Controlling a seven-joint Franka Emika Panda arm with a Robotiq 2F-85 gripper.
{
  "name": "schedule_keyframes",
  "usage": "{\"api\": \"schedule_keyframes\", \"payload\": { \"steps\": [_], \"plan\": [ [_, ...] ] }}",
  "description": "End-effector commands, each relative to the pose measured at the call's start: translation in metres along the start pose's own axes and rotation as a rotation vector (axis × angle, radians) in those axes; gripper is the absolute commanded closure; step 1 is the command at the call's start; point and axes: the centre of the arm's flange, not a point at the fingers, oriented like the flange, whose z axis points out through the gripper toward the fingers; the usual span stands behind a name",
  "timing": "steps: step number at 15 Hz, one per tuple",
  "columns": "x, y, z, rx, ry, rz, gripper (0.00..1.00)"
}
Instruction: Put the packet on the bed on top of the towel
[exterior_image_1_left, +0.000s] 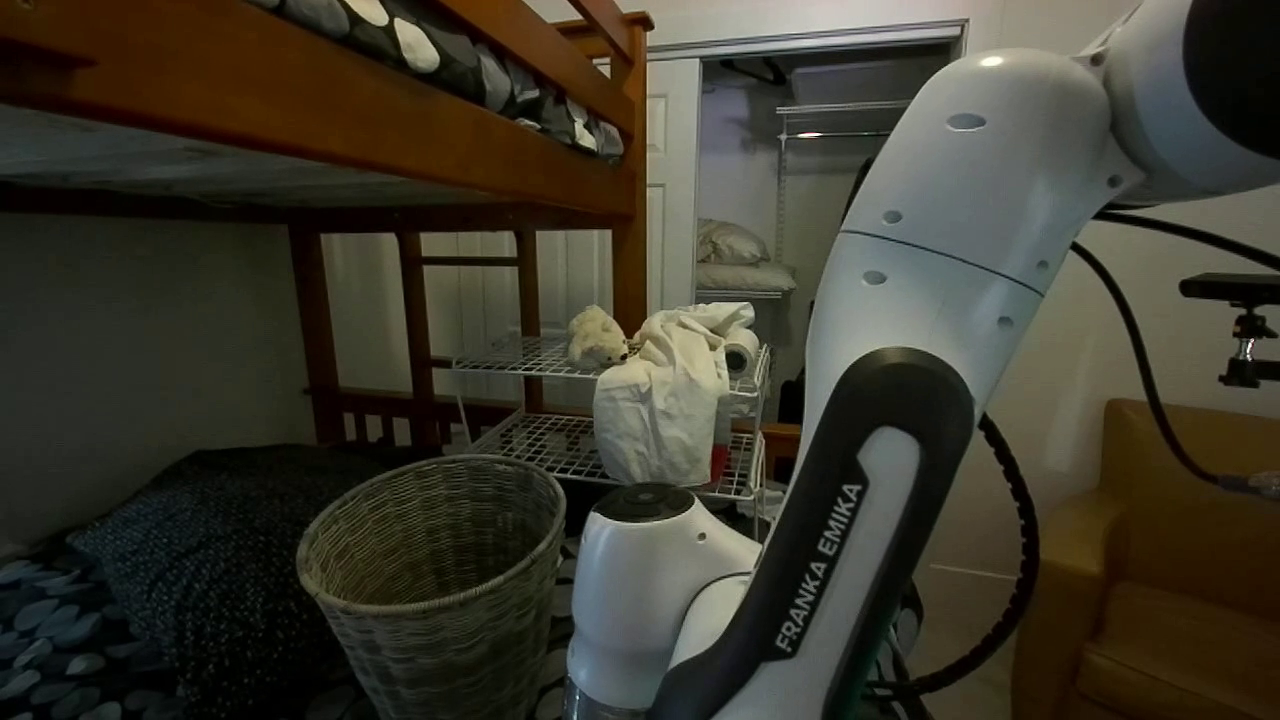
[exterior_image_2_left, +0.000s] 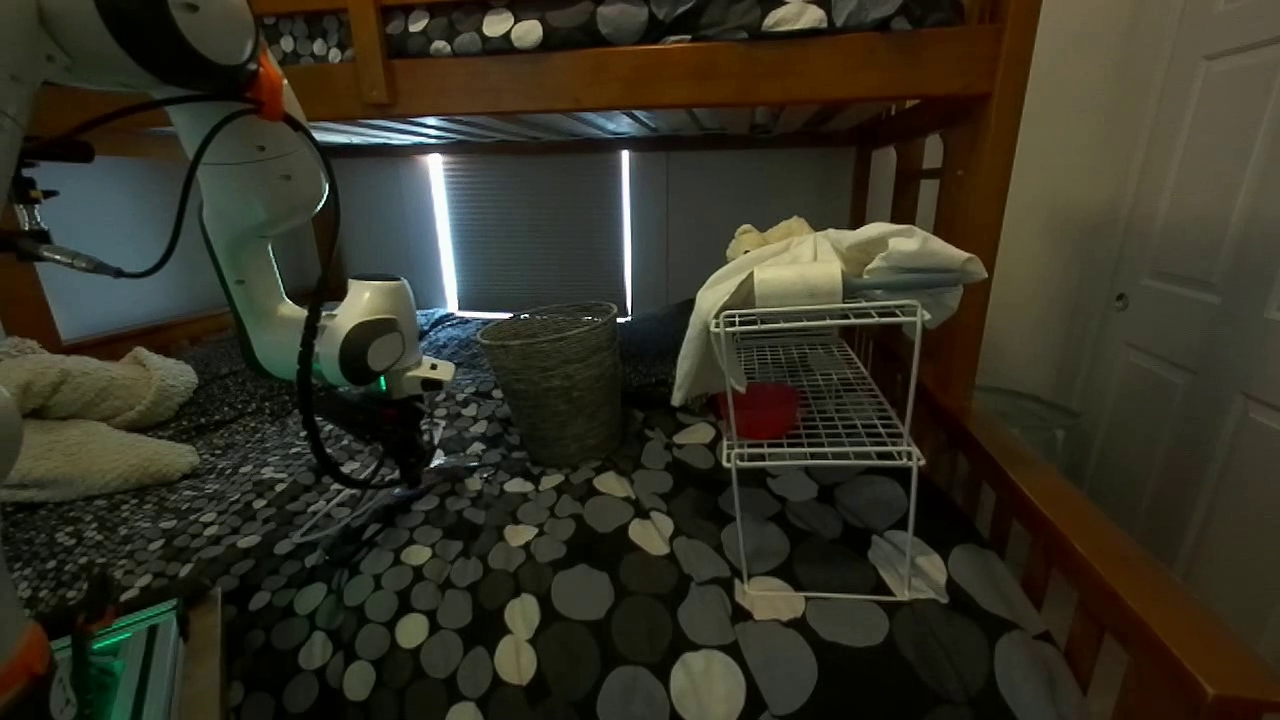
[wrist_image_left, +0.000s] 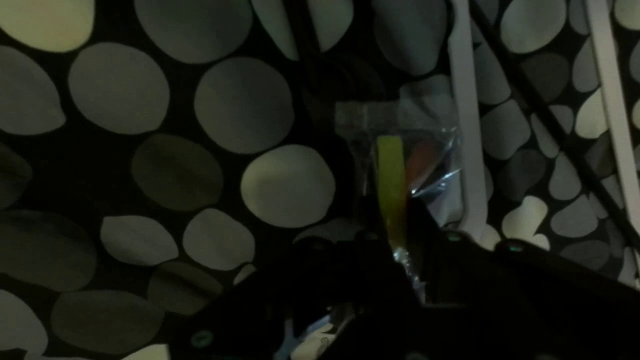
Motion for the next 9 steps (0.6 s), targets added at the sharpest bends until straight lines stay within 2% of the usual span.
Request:
{"api": "schedule_keyframes", "payload": {
  "steps": [1,2,4,6,9],
  "plan": [
    [0.000,-0.004,-0.002,-0.026,0.033,0.012,1.00],
    [0.001,-0.003,-0.006,-0.027,0.042,0.015,0.96],
    [0.004,0.002,-0.016,-0.017,0.067,0.032,1.00],
    [0.009,0.018,-0.032,0.004,0.104,0.073,0.98],
    [0.016,0.072,-0.076,0.085,0.188,0.219,0.98]
  ]
}}
